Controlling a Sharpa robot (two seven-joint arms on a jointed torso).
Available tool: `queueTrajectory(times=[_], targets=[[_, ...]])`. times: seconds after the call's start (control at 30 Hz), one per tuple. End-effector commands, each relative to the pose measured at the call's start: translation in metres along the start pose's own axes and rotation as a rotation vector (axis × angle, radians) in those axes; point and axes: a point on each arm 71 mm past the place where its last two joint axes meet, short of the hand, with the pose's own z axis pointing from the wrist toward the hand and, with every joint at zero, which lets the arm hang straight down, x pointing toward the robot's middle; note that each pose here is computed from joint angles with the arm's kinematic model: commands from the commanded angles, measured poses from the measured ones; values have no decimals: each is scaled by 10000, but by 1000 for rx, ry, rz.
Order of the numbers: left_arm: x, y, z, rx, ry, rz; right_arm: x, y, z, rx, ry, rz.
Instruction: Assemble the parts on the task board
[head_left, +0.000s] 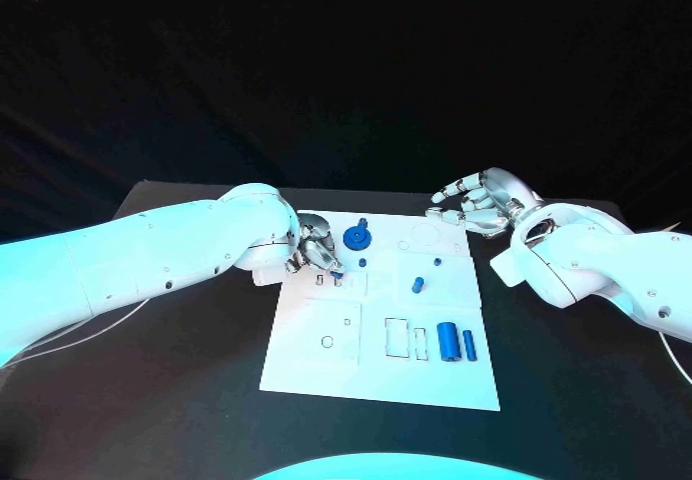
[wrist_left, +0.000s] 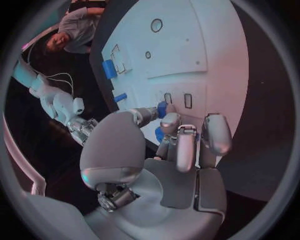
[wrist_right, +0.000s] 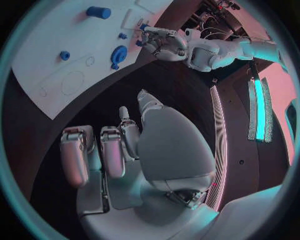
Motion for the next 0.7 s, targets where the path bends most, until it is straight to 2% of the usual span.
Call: queueTrajectory(times=[0.03,0.7], targets=[[11,-19,13,-5,-10,44,17,11,-2,-10,11,-9],[73,-33,37,-16,29,99,18,10,-2,-14,-1,-7]])
